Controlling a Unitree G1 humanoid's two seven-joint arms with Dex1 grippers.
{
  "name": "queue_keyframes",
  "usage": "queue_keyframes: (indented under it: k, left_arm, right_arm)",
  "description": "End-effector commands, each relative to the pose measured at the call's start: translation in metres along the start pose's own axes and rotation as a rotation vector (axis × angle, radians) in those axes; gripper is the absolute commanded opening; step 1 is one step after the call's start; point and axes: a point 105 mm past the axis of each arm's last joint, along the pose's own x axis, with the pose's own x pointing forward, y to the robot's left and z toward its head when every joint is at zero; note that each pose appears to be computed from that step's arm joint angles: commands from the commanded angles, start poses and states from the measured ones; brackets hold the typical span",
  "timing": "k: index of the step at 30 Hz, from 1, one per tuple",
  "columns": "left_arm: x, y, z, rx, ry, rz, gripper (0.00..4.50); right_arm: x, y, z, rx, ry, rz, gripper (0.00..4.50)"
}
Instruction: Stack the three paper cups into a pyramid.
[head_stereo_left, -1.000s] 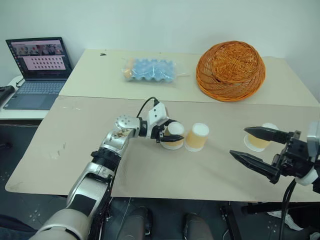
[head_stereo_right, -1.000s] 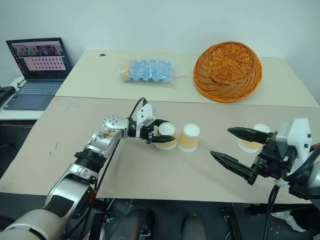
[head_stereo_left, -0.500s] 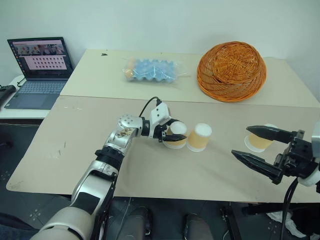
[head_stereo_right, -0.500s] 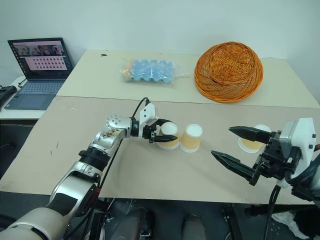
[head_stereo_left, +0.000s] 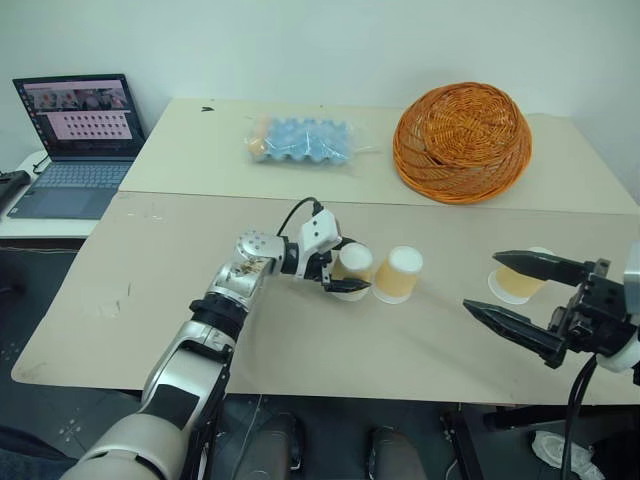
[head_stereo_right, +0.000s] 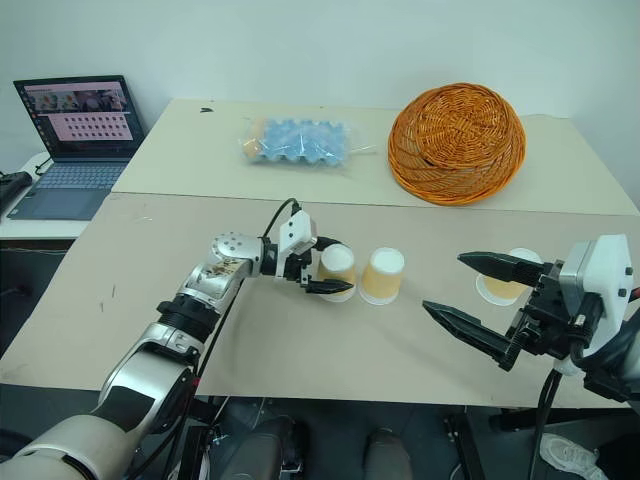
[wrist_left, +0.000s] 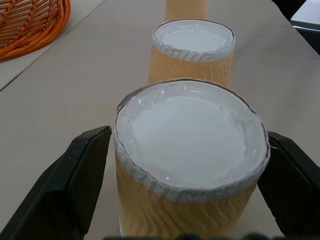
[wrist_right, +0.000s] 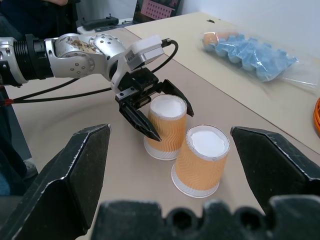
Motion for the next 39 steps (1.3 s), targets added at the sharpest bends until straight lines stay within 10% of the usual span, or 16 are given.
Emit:
queue_keyframes:
  k: [1, 25, 33, 39]
  left_arm:
    - [-0.009, 0.003, 0.008, 0.02, -0.018, 0.012, 4.47]
    - [-0.099, -0.005, -0.021, -0.1, 0.066, 0.281, 4.47]
    - [-0.128, 0.011, 0.025, -0.303, -0.237, 0.966, 4.47]
    - [-0.098, -0.016, 0.072, -0.274, -0.329, 0.806, 4.47]
  right_arm:
    - [-0.001, -0.001, 0.009, -0.045, -0.017, 0.0, 4.5]
    - [-0.009, -0.022, -0.008, -0.039, 0.062, -0.093, 4.5]
    - [-0.051, -0.05, -0.029, -0.032, 0.174, -0.451, 4.5]
    - [-0.093, -0.087, -0.051, 0.012, 0.218, -0.866, 4.5]
